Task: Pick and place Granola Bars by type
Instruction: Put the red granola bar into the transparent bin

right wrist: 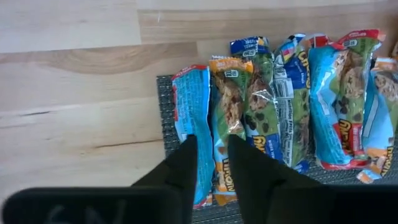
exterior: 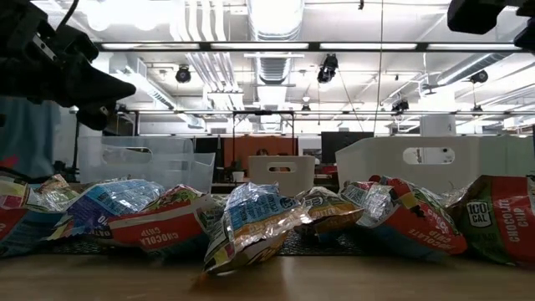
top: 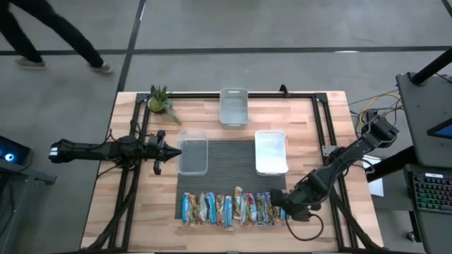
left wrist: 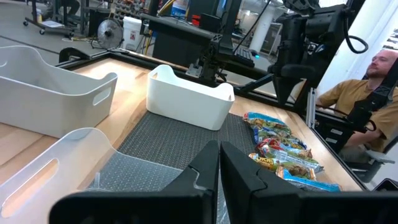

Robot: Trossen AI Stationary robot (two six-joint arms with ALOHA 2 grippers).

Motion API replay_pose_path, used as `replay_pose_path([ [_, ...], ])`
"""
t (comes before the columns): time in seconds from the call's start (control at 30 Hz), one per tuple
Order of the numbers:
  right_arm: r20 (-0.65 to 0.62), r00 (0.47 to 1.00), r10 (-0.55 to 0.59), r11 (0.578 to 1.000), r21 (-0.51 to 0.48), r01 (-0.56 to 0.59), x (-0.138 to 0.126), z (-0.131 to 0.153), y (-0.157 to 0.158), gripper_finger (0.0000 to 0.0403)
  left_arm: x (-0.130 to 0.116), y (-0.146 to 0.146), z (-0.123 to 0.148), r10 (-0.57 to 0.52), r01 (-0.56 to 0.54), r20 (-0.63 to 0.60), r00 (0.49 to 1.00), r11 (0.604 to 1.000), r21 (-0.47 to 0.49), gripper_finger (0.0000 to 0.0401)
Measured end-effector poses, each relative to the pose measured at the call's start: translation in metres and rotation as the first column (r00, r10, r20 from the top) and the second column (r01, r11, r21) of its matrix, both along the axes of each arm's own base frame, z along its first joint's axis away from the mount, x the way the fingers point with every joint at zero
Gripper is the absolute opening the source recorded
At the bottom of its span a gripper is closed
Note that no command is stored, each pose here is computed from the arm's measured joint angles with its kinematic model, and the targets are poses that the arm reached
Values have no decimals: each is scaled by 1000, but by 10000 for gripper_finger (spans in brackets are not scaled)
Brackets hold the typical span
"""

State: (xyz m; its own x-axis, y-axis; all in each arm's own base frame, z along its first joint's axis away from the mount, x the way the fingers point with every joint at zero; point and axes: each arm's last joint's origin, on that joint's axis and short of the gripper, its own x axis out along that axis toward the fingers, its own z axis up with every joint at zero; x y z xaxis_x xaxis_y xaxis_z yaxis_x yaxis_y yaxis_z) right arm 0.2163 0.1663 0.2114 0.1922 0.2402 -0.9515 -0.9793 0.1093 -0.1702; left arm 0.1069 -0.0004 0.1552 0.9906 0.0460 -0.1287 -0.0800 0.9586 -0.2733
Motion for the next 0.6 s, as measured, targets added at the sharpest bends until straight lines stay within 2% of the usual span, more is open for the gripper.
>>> replay_pose_path([
  [0.27, -14, 999, 50, 998, -27, -50, -4, -9, -3, 167, 0, 0, 0, 0, 0, 0, 1000, 1000, 0, 0],
  [0.4, -22, 999, 50, 998, -33, -50, -7, -17, -5, 181, 0, 0, 0, 0, 0, 0, 1000, 1000, 0, 0],
  [0.6, -19, 999, 50, 998, -31, -50, -8, -22, -6, 180, 0, 0, 0, 0, 0, 0, 1000, 1000, 0, 0],
])
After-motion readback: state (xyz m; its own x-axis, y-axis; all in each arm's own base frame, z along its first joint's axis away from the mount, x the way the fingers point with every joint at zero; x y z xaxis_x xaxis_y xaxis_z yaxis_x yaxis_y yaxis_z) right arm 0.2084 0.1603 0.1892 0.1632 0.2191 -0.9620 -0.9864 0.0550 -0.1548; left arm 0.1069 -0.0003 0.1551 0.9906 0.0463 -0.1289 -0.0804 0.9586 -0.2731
